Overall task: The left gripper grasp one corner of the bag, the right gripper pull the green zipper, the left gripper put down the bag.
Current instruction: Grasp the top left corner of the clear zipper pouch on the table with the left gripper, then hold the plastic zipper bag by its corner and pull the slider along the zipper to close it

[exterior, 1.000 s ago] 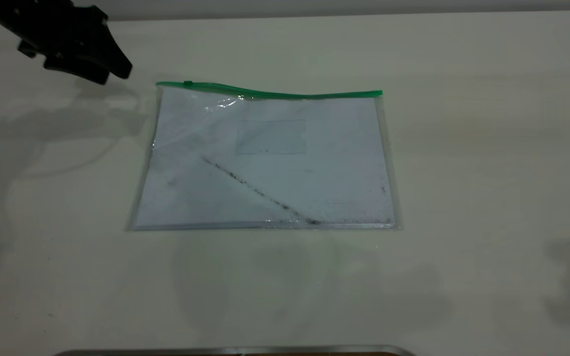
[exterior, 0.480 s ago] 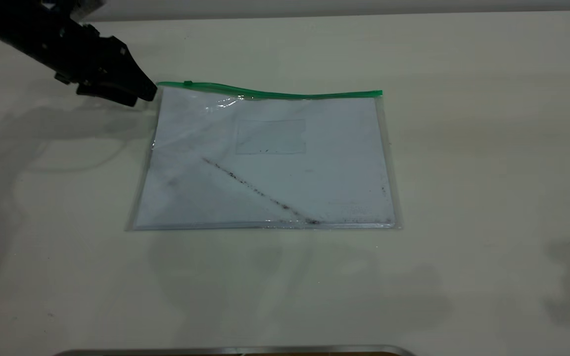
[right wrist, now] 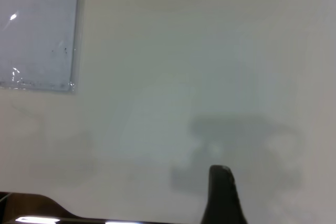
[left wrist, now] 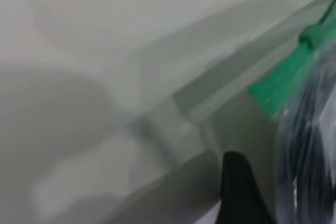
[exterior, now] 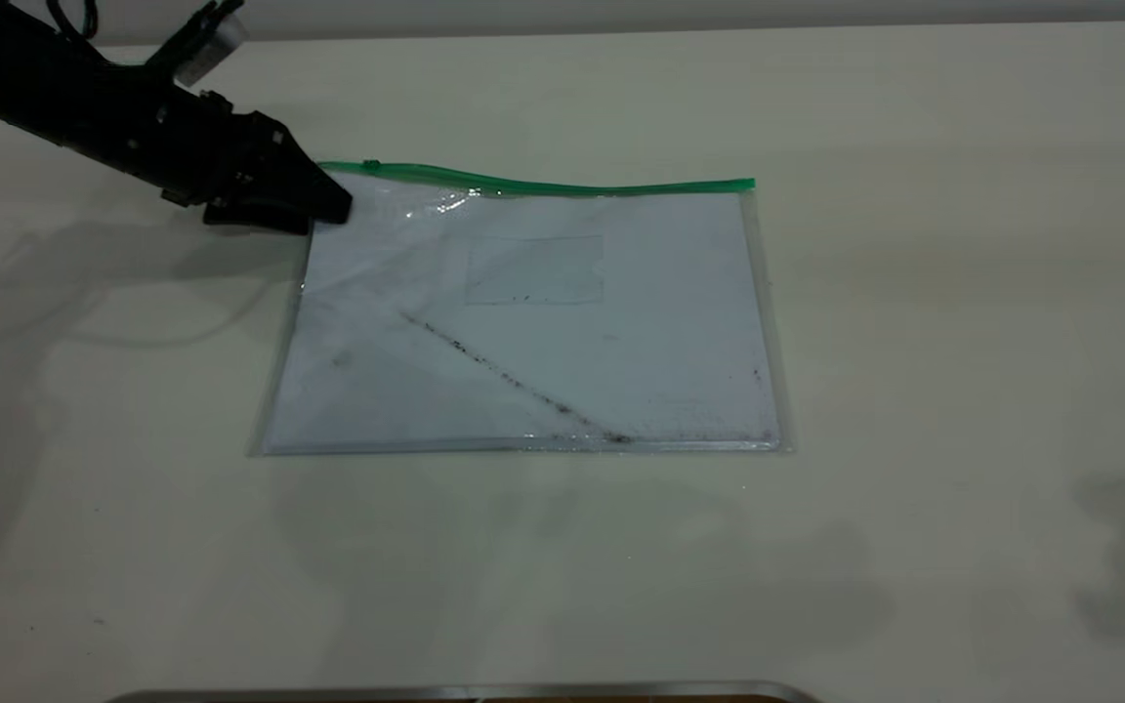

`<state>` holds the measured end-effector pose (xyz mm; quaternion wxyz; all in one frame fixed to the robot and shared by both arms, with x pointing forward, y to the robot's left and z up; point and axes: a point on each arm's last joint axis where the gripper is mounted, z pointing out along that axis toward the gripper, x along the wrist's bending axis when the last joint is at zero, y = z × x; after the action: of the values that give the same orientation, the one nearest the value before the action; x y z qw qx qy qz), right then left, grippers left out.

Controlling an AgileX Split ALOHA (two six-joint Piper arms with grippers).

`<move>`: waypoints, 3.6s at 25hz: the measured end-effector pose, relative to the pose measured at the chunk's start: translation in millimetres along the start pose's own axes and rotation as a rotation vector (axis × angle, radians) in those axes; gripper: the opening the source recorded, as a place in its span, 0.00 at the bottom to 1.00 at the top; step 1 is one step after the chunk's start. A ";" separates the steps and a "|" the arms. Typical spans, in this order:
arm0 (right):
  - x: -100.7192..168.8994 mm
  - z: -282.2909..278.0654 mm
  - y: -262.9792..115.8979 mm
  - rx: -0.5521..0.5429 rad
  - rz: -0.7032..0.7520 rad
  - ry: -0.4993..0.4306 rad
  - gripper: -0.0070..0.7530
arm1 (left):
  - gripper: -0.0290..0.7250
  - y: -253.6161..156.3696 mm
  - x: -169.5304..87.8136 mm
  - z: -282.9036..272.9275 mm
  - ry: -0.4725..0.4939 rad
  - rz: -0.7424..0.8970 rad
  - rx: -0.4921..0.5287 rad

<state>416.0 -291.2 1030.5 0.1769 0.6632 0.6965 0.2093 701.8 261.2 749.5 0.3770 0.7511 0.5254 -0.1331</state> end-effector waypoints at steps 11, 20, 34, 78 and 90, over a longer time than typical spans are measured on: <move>0.0 0.0 0.0 0.000 -0.001 0.000 0.77 | 0.58 -5.8 -1.6 15.2 -0.073 -0.012 -0.040; 0.0 0.2 -0.2 0.004 -0.015 0.000 0.77 | 0.11 -6.6 -6.1 19.5 -0.159 0.097 -0.096; 8.3 52.0 51.4 0.006 -0.245 0.121 0.77 | 0.11 61.2 -52.5 -0.6 -0.247 0.787 0.144; 122.9 241.1 102.4 -0.079 -0.577 0.543 0.77 | 0.11 78.2 -222.3 98.3 -0.386 1.549 0.238; 125.6 243.9 97.7 -0.057 -0.564 0.587 0.53 | 0.11 79.1 -223.8 98.5 -0.391 1.543 0.218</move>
<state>619.6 -148.8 878.5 0.0395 0.3532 0.8658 0.3522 699.2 24.5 849.6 0.3723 0.8981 -0.2335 -0.0145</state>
